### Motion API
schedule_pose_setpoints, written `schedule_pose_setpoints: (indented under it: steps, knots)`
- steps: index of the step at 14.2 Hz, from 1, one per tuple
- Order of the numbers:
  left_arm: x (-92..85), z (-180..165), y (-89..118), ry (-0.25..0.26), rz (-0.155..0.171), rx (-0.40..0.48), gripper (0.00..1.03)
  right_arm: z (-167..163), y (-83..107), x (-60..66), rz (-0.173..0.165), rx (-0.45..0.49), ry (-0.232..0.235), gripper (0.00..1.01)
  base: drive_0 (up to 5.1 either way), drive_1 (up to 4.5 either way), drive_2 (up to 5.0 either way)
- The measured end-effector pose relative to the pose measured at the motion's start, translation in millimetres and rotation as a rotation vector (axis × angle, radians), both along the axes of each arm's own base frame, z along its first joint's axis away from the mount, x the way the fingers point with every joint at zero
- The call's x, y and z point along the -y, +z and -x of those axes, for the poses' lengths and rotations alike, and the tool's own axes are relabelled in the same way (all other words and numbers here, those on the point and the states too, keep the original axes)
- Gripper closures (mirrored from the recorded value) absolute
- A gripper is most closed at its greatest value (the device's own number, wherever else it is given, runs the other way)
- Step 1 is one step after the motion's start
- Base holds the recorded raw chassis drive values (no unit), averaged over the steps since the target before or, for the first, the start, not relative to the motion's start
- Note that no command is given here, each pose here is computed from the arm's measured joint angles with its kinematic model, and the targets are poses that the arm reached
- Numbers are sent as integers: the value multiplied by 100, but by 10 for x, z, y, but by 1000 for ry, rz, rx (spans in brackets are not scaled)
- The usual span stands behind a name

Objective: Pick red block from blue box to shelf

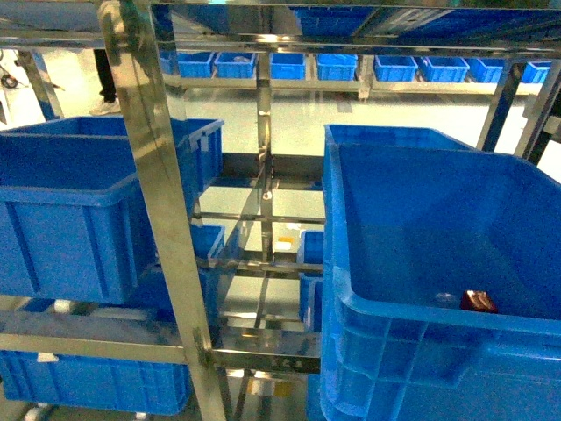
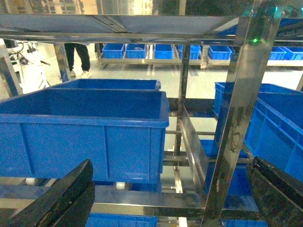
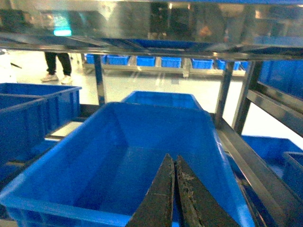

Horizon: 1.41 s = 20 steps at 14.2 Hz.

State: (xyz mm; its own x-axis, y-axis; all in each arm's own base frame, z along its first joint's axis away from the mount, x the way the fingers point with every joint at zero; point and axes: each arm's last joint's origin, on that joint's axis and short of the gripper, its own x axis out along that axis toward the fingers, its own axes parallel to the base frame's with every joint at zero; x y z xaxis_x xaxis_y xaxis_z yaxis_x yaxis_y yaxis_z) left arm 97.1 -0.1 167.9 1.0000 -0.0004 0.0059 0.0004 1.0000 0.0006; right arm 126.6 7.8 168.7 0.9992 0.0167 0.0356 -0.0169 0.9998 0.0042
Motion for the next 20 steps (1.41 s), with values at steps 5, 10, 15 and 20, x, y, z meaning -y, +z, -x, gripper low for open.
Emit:
schedule_pose_setpoints:
  steps: [5, 10, 15, 20]
  knots:
    - [0, 0, 0, 0, 0, 0, 5, 123, 16, 78, 2, -24, -17, 99, 0, 0, 0]
    - [0, 0, 0, 0, 0, 0, 5, 185, 11, 78, 2, -23, -17, 99, 0, 0, 0]
    - [0, 0, 0, 0, 0, 0, 5, 293, -13, 78, 2, -27, -16, 99, 0, 0, 0]
    - [0, 0, 0, 0, 0, 0, 5, 293, -18, 78, 3, -32, -16, 83, 0, 0, 0]
